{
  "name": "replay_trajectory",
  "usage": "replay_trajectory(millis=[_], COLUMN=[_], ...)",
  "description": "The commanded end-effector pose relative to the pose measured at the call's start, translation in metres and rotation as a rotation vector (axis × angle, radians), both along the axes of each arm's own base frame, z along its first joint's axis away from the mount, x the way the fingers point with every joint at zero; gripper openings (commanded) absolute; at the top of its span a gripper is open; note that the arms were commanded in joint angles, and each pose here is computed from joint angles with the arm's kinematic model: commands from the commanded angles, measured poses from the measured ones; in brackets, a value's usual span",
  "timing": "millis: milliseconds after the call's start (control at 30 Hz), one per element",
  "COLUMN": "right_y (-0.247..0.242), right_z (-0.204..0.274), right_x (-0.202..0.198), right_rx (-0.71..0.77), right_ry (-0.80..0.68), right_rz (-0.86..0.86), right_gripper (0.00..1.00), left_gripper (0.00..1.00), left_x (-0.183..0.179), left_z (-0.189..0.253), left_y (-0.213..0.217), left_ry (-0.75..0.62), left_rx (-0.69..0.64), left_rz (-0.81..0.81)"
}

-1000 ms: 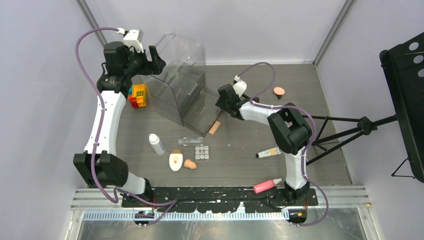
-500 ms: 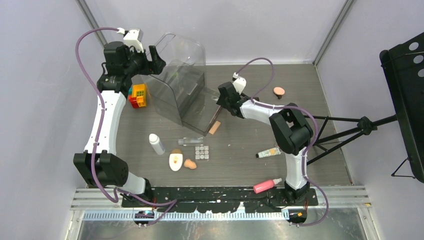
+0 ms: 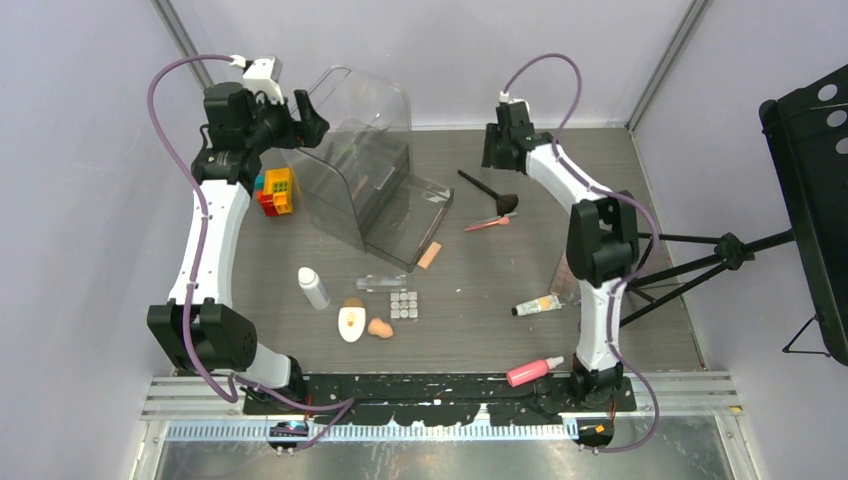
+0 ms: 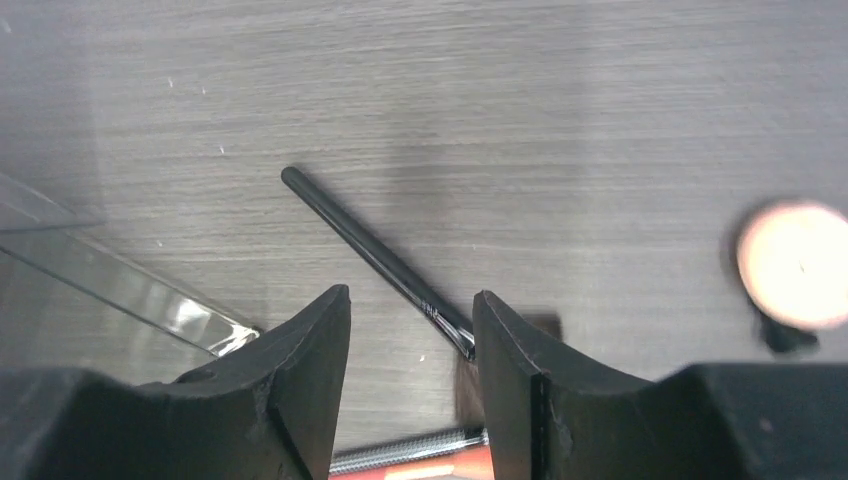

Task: Organize the makeup
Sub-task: Pick up the makeup brush from the center of the board.

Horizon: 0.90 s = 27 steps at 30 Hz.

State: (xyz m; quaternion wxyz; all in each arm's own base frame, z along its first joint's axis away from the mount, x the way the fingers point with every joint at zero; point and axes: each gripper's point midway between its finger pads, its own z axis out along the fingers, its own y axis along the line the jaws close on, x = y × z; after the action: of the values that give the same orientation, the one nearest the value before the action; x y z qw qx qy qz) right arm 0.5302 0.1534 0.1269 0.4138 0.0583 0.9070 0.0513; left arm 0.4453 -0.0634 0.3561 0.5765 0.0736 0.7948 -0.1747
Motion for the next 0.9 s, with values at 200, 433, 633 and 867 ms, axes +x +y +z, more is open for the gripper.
replay_trajectory(millis=[200,433,633,867], right_y=[0.018,0.010,-0.001,-0.006], right_z=[-0.070,-0.082,-0.097,-0.083], right_x=[-0.005,-0.004,-0.010,0.002], right_rx=[-0.237,-0.304,-0.343,-0.306], right_ry=[0.272,0.281,0.346,0.321], right_rz=[0.504,0.551,0.552,0.460], right_gripper=[0.56,0.53,0.38,0.02], left_gripper=[0.82,0.82,0.82,0.82], left_x=[-0.004,-0.005,-0.005,-0.005], left_z=[-0.027,-0.026,-0.026,-0.026], left_y=[0.001,0.002,0.002,0.004], left_ry=[0.119,0.116,0.115,0.116], left_rx=[-0.049,-0.049,-0.049,-0.050], left_rz=[-0.001,0.000,0.001,0.004])
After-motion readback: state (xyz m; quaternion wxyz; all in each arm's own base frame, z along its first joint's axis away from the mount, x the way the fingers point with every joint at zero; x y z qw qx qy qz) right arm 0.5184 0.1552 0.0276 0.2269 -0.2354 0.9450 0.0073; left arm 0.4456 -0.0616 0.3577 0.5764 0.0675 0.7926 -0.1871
